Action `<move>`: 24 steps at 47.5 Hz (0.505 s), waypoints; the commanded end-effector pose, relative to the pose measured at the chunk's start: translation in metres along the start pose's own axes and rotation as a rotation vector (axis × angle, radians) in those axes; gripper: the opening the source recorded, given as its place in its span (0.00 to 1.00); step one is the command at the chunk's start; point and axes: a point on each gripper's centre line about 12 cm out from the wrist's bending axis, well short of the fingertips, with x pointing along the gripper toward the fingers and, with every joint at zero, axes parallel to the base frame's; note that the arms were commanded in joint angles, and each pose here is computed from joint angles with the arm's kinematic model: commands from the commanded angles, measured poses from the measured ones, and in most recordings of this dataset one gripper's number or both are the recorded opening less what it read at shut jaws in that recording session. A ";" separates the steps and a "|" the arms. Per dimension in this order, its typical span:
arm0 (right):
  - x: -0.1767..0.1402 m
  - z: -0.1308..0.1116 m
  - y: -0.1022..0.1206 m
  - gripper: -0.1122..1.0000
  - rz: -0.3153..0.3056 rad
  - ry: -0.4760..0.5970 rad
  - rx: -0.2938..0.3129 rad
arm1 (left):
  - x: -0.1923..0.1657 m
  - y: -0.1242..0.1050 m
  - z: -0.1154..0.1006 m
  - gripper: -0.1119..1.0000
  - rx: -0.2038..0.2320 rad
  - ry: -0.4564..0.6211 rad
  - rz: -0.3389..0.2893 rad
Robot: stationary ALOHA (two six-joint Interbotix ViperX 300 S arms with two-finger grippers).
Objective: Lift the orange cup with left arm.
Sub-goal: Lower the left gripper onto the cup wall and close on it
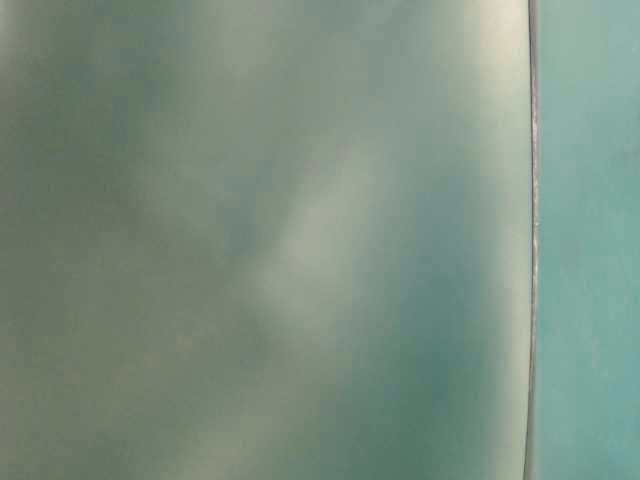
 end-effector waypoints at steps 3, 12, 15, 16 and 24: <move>0.003 0.010 0.000 0.10 0.002 -0.021 -0.002 | 0.001 -0.002 0.001 0.74 -0.014 -0.016 -0.012; 0.003 0.011 0.000 0.10 0.002 -0.021 -0.002 | 0.001 -0.001 0.000 0.52 -0.046 -0.016 -0.014; 0.003 0.009 0.000 0.10 0.002 -0.017 -0.002 | 0.000 -0.001 0.000 0.44 -0.049 -0.016 -0.012; 0.003 0.011 0.000 0.10 0.002 -0.021 -0.002 | 0.000 -0.001 0.000 0.42 -0.051 -0.014 -0.012; 0.003 0.010 0.000 0.10 0.001 -0.009 0.000 | -0.002 0.000 -0.001 0.34 -0.072 0.006 0.002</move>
